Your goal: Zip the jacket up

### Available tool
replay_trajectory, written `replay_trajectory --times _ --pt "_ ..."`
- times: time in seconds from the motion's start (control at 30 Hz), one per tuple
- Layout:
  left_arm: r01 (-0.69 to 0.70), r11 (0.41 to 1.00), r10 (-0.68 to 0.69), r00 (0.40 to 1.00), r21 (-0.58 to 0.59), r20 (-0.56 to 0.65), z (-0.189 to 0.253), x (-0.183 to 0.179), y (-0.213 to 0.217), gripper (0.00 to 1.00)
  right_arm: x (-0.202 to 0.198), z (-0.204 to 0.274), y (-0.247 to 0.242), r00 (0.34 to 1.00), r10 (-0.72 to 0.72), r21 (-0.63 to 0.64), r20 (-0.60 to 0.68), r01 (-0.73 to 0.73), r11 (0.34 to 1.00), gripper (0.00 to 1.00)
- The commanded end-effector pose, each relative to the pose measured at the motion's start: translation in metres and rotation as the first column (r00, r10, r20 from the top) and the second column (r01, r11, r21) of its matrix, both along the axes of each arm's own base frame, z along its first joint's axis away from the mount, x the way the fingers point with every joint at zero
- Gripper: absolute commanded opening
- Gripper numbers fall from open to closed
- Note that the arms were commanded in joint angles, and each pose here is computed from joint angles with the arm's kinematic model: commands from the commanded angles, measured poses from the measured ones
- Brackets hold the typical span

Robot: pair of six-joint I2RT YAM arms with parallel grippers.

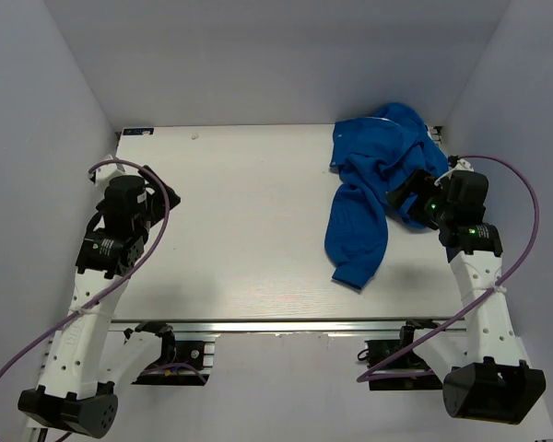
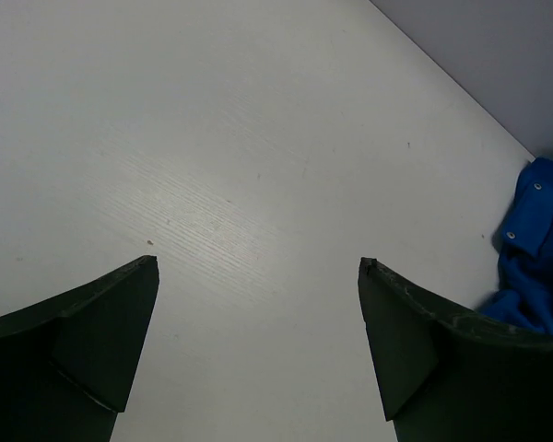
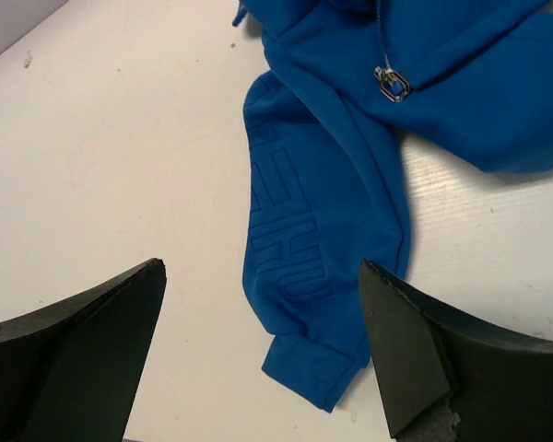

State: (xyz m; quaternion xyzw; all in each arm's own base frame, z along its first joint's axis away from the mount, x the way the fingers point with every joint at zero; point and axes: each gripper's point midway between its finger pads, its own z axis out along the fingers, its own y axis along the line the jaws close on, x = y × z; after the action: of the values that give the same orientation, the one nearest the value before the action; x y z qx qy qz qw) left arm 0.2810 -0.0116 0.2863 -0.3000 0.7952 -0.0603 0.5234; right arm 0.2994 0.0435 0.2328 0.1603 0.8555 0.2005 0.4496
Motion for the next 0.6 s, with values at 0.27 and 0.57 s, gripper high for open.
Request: replay_trajectory --times 0.27,0.57 --pt "0.022 1.0 -0.021 0.998 0.008 -0.063 -0.015 0.01 -0.005 0.98 0.041 0.04 0.005 0.986 0.055 0.0 0.159 -0.056 0.998 0.89" --pt "0.021 0.999 -0.022 1.0 0.043 0.005 -0.002 0.037 -0.005 0.98 0.148 0.049 -0.066 0.992 -0.035 -0.391 0.121 0.08 0.917 0.89"
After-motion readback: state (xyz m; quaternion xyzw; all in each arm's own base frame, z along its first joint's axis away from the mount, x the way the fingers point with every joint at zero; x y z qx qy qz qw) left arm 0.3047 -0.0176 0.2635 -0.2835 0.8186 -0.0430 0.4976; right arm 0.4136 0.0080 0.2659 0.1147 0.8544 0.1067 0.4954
